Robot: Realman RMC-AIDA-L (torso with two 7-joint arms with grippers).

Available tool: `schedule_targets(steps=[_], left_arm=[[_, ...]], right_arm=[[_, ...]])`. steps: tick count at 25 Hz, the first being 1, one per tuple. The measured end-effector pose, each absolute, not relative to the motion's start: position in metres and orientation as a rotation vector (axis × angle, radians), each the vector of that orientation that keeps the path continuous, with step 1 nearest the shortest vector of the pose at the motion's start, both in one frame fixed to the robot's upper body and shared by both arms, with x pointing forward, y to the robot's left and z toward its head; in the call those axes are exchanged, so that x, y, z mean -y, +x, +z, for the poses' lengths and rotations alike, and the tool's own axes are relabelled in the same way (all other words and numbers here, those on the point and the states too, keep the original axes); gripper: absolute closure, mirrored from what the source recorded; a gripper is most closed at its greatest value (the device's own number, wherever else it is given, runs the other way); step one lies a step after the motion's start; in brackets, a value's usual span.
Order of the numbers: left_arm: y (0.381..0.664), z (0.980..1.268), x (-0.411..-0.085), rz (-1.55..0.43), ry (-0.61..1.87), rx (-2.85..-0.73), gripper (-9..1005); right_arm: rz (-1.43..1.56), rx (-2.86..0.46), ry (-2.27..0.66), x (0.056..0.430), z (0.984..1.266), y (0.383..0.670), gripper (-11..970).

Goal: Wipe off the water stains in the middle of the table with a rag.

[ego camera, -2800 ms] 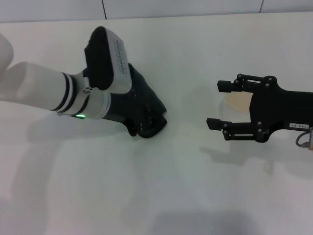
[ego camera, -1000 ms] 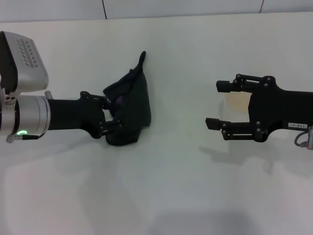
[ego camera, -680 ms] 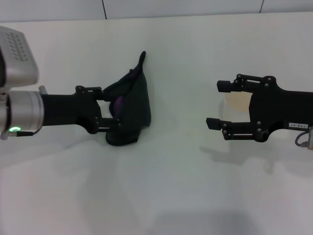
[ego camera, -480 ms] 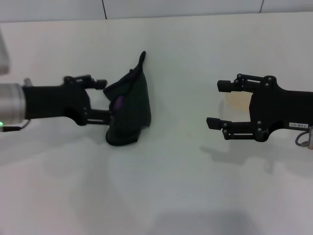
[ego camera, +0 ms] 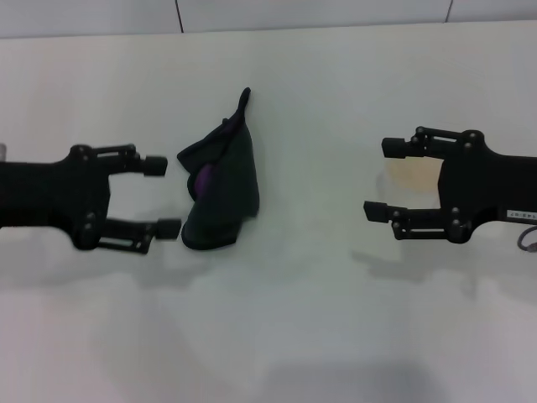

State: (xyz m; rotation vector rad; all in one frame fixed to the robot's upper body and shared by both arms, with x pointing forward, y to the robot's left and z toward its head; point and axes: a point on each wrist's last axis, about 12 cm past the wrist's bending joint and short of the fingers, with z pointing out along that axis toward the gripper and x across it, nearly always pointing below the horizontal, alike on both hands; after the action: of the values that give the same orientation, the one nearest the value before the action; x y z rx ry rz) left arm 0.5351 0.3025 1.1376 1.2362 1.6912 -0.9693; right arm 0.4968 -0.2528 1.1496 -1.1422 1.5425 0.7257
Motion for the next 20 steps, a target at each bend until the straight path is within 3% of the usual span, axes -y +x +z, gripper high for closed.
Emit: schedule_targets(steps=[20], left_arm=[[0.532, 1.155, -0.291, -1.126, 1.4, -1.717, 109]], right_arm=[[0.721, -1.671, -1.178, 0.294, 1.154, 0.487, 164]])
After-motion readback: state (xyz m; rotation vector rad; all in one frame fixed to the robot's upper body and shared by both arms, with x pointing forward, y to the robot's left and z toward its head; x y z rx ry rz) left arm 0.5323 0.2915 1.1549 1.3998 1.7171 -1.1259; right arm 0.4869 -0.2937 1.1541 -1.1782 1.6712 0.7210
